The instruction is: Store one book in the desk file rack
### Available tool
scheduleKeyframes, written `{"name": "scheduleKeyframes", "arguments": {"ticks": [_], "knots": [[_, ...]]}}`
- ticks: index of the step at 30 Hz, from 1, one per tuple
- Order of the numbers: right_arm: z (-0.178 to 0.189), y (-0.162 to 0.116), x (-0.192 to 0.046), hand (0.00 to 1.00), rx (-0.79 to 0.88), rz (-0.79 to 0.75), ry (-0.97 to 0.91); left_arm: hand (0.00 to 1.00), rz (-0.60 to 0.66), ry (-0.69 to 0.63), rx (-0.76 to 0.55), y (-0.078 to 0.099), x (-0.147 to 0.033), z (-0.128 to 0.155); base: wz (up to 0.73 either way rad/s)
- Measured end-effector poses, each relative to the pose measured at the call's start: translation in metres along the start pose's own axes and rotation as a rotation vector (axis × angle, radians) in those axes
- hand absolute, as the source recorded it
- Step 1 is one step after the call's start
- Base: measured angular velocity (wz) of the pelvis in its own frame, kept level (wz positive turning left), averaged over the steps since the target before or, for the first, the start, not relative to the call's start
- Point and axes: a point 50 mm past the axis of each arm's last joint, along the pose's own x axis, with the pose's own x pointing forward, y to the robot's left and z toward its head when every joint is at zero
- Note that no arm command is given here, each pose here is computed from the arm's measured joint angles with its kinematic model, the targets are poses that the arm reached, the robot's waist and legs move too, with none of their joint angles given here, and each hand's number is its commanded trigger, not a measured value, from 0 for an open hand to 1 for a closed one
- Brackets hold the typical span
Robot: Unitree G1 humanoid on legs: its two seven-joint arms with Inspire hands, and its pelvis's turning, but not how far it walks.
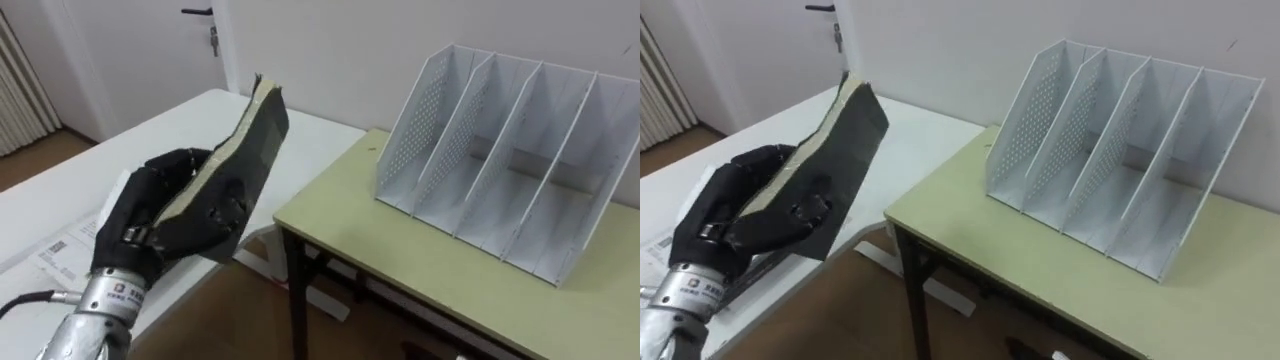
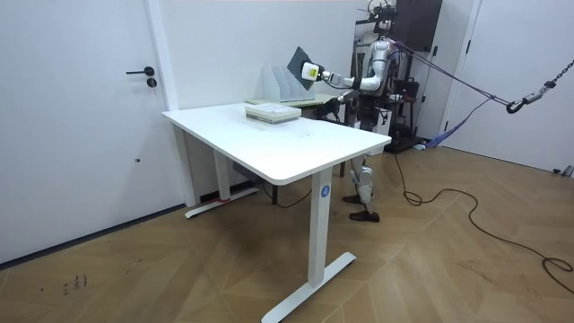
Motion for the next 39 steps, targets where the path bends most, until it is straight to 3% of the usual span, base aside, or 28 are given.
{"name": "scheduleKeyframes", "arguments": {"ticks": [6,11,16,28,33,39], "knots": [[0.014,-0.001,-0.001,0.0,0.141,0.045,-0.121,1.0,-0.051,-0.022,-0.136,-0.002,-0.001,0.001,-0.01],[0.041,-0.012,-0.008,0.0,0.307,0.087,-0.326,1.0,-0.108,-0.014,-0.278,0.0,-0.012,-0.005,0.0],[0.048,-0.019,-0.014,0.0,0.401,0.11,-0.402,1.0,-0.14,-0.008,-0.293,0.006,-0.017,-0.006,0.04],[0.075,-0.025,-0.021,0.0,0.649,0.297,-0.657,1.0,-0.242,0.019,-0.49,0.006,-0.022,-0.018,0.0],[0.087,-0.023,-0.024,0.0,0.701,0.385,-0.734,1.0,-0.274,0.099,-0.526,0.001,-0.024,-0.03,0.03],[0.096,-0.013,-0.023,0.0,0.735,0.473,-0.76,1.0,-0.412,0.133,-0.572,-0.014,-0.026,-0.035,-0.05]]}}
